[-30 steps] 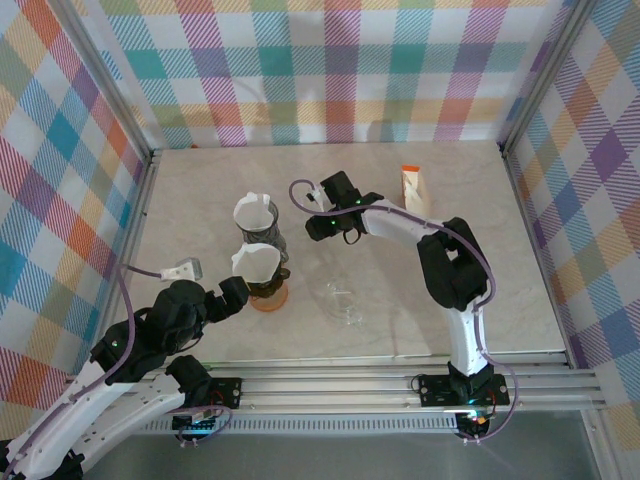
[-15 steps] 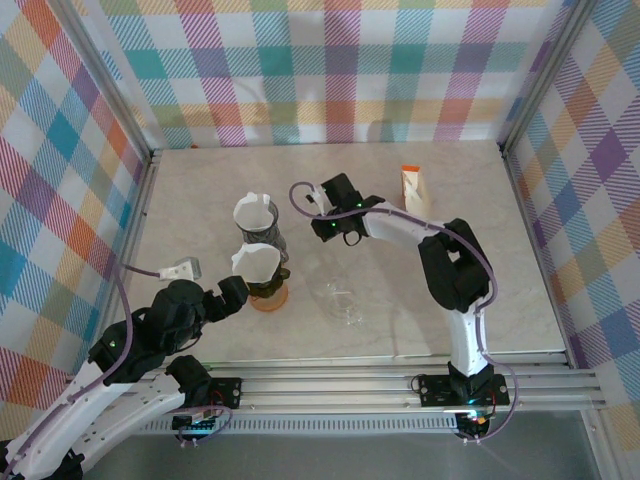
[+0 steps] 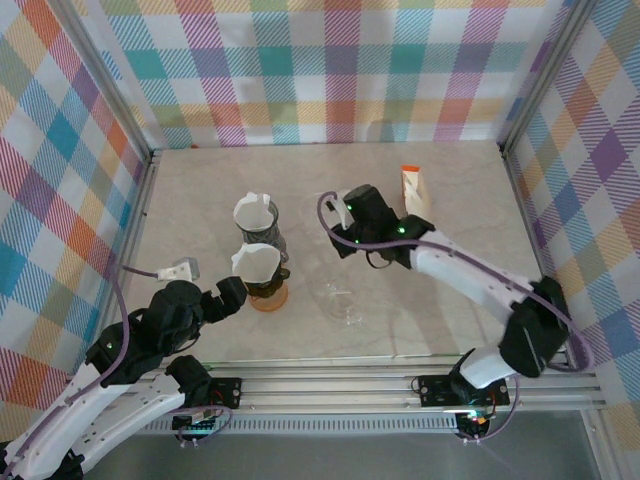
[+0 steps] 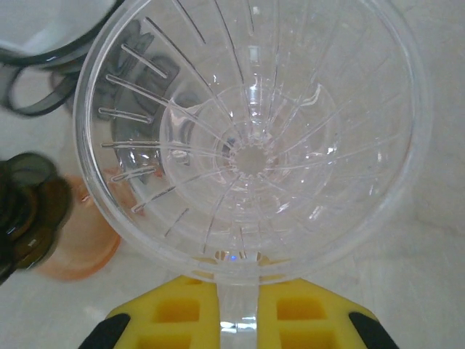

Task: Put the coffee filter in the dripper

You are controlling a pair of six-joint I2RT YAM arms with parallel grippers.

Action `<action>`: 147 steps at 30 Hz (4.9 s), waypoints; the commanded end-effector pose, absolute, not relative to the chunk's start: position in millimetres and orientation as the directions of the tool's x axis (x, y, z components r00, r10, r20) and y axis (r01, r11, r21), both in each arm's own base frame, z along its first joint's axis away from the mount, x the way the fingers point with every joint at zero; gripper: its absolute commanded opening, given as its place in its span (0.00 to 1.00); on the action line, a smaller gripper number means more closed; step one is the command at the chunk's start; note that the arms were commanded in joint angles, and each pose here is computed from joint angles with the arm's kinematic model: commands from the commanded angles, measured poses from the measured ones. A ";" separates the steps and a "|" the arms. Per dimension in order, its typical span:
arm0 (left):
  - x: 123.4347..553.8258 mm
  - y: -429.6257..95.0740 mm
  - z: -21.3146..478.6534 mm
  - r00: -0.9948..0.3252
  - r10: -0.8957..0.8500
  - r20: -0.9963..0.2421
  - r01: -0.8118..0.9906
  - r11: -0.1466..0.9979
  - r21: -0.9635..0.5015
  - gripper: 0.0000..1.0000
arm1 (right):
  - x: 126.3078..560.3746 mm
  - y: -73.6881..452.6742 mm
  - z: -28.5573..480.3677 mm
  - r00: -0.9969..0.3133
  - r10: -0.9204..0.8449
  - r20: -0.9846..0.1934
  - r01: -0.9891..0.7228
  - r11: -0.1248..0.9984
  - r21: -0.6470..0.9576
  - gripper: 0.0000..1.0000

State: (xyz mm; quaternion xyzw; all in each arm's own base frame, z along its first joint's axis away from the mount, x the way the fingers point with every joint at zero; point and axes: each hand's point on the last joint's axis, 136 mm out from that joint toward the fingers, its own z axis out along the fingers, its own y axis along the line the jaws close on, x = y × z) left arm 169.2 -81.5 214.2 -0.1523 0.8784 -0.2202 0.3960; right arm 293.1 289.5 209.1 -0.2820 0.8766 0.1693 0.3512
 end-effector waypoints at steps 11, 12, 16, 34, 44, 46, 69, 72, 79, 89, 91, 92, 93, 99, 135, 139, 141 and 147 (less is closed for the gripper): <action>166.9 -78.8 221.6 -0.626 -0.457 -0.632 -0.084 0.846 -0.527 1.00 | 186.7 249.7 195.8 -0.628 -0.472 -0.618 -0.632 0.774 0.052 0.08; 166.9 -78.7 221.7 -0.626 -0.456 -0.633 -0.084 0.846 -0.527 1.00 | 183.9 247.9 194.6 -0.631 -0.472 -0.615 -0.629 0.776 0.051 0.08; 167.2 -78.4 221.7 -0.624 -0.456 -0.634 -0.085 0.847 -0.525 1.00 | 174.7 245.8 193.3 -0.640 -0.464 -0.612 -0.629 0.774 0.070 0.08; 171.2 -81.6 219.0 -0.628 -0.452 -0.634 -0.090 0.851 -0.518 1.00 | 154.9 240.6 187.2 -0.664 -0.428 -0.613 -0.624 0.768 0.140 0.08; 171.2 -82.1 216.8 -0.631 -0.451 -0.631 -0.092 0.851 -0.517 1.00 | 150.2 244.5 180.9 -0.670 -0.457 -0.585 -0.629 0.768 0.120 0.08; 171.0 -82.0 216.5 -0.631 -0.452 -0.630 -0.092 0.850 -0.518 1.00 | 149.4 243.6 177.5 -0.678 -0.454 -0.579 -0.623 0.772 0.124 0.09; 170.8 -79.8 221.7 -0.620 -0.457 -0.637 -0.091 0.849 -0.521 1.00 | 159.0 218.3 213.6 -0.633 -0.328 -0.701 -0.552 0.826 0.112 0.74; 171.3 -79.6 221.2 -0.617 -0.458 -0.639 -0.091 0.849 -0.521 1.00 | 169.0 211.7 229.7 -0.596 -0.301 -0.744 -0.527 0.846 0.079 0.75; 171.9 -81.3 218.8 -0.620 -0.460 -0.635 -0.090 0.846 -0.525 1.00 | 238.1 196.0 238.1 -0.631 -0.235 -0.739 -0.403 0.914 0.053 0.67; 171.4 -86.5 219.3 -0.632 -0.445 -0.634 -0.064 0.845 -0.530 1.00 | 366.1 128.8 193.8 -0.754 -0.036 -0.655 -0.128 0.987 0.094 0.53; 172.7 -91.4 219.7 -0.640 -0.433 -0.635 -0.044 0.846 -0.532 1.00 | 386.6 113.5 181.6 -0.772 -0.010 -0.635 -0.079 0.994 0.081 0.50; 173.2 -92.7 219.7 -0.642 -0.429 -0.635 -0.041 0.847 -0.530 1.00 | 394.3 108.2 178.2 -0.775 0.000 -0.632 -0.065 0.995 0.079 0.48; 174.1 -93.7 219.3 -0.645 -0.424 -0.636 -0.039 0.849 -0.526 1.00 | 402.8 104.0 174.1 -0.779 0.004 -0.627 -0.056 0.996 0.075 0.48; 179.4 -98.0 215.5 -0.658 -0.399 -0.639 -0.042 0.866 -0.498 1.00 | 445.7 89.9 167.8 -0.776 -0.052 -0.628 -0.056 0.998 -0.014 0.39; 193.3 -120.6 223.1 -0.697 -0.374 -0.612 -0.033 0.869 -0.494 1.00 | 503.6 63.7 108.4 -0.811 -0.222 -0.541 -0.084 0.960 -0.268 0.09; 192.3 -120.7 222.7 -0.699 -0.375 -0.609 -0.033 0.868 -0.496 1.00 | 500.5 60.9 120.5 -0.795 -0.206 -0.570 -0.060 0.963 -0.264 0.00; 191.7 -120.0 221.6 -0.699 -0.375 -0.608 -0.034 0.868 -0.496 1.00 | 497.4 60.6 130.0 -0.784 -0.194 -0.590 -0.046 0.966 -0.255 0.00; 189.5 -119.7 220.3 -0.701 -0.380 -0.603 -0.033 0.862 -0.505 1.00 | 470.2 60.3 163.1 -0.761 -0.121 -0.637 0.006 0.981 -0.194 0.00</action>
